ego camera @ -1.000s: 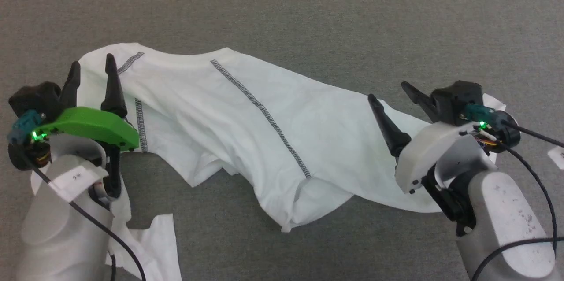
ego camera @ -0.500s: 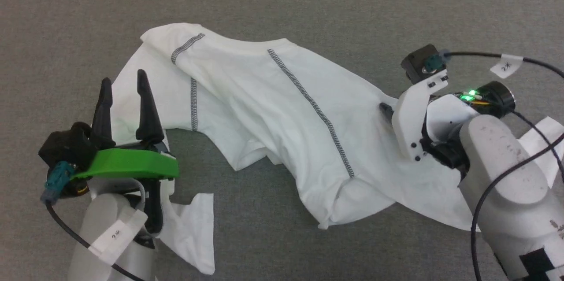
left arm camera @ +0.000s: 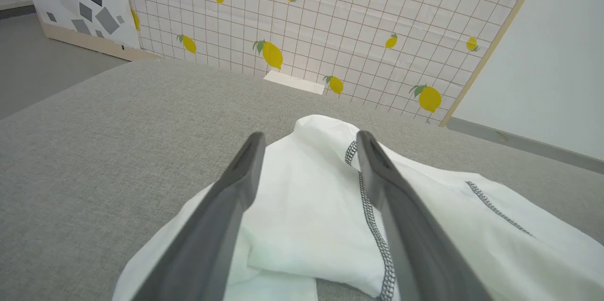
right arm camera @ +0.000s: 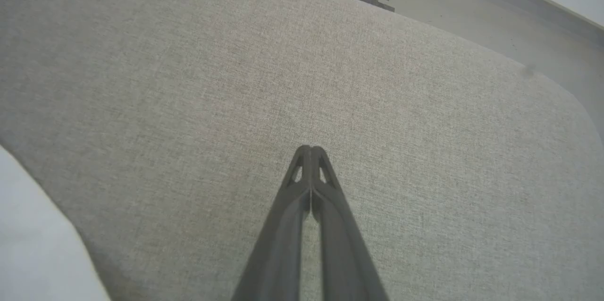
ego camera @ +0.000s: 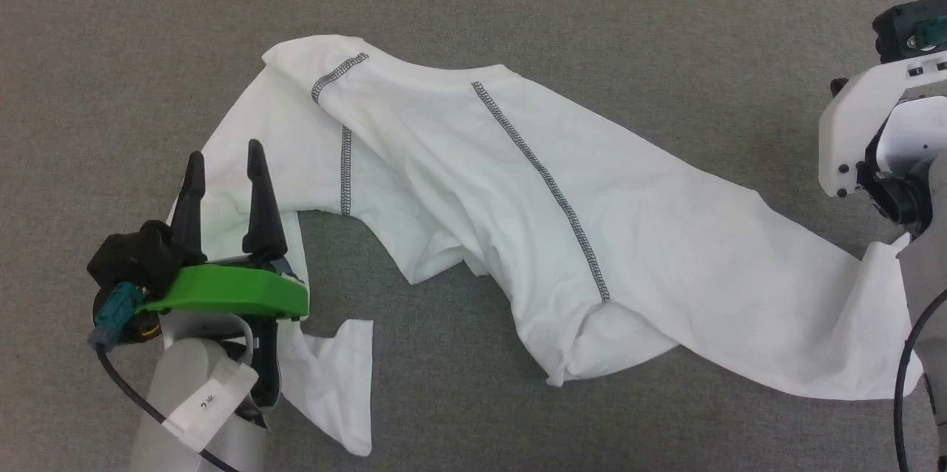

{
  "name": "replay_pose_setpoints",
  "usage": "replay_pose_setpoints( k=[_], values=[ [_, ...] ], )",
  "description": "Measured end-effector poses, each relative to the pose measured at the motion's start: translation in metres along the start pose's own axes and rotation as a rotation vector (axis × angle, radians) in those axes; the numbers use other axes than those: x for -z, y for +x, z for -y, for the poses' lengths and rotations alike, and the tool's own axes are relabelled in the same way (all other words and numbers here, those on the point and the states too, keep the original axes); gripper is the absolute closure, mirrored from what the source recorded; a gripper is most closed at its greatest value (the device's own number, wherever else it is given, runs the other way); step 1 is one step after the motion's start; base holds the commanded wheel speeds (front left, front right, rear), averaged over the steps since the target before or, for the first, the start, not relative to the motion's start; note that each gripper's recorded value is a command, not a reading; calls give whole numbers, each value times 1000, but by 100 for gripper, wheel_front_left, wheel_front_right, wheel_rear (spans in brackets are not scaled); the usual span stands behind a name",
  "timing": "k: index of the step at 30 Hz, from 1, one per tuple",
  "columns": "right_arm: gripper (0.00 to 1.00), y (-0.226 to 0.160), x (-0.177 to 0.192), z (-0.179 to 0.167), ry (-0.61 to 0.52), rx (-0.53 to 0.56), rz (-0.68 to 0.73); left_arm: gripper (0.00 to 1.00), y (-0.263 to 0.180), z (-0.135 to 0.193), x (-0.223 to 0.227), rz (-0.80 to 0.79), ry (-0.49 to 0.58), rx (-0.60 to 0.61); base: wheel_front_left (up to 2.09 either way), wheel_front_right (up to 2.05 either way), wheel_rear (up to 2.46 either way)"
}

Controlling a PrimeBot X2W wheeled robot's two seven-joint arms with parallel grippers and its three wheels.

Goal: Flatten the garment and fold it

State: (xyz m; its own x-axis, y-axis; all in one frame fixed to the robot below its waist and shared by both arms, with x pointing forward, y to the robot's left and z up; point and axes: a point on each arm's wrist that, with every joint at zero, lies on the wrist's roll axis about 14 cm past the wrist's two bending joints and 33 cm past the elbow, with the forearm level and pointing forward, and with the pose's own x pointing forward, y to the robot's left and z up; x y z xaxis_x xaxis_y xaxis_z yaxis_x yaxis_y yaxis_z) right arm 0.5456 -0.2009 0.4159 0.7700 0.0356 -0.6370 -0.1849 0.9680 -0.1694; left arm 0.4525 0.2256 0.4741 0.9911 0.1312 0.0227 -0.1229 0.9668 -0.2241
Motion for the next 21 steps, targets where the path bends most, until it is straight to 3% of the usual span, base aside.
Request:
replay_pose_setpoints(
  k=[3, 4, 5, 14, 21],
  values=[
    [100, -1, -6, -11, 46, -38, 34, 0, 0, 2, 3, -10, 4, 10, 0, 0, 0],
    [58, -2, -10, -20, 49, -64, 57, 0, 0, 3, 4, -12, 9, 13, 0, 0, 0],
    [0, -4, -14, -30, 53, -95, 79, 0, 0, 5, 4, -12, 11, 21, 0, 0, 0],
    [0, -37, -17, -107, 79, -343, 236, 0, 2, 14, -3, 10, 3, 48, 0, 0, 0],
    [0, -17, 17, -129, 74, -373, 138, 0, 5, 14, 4, -3, 4, 51, 0, 0, 0]
  ],
)
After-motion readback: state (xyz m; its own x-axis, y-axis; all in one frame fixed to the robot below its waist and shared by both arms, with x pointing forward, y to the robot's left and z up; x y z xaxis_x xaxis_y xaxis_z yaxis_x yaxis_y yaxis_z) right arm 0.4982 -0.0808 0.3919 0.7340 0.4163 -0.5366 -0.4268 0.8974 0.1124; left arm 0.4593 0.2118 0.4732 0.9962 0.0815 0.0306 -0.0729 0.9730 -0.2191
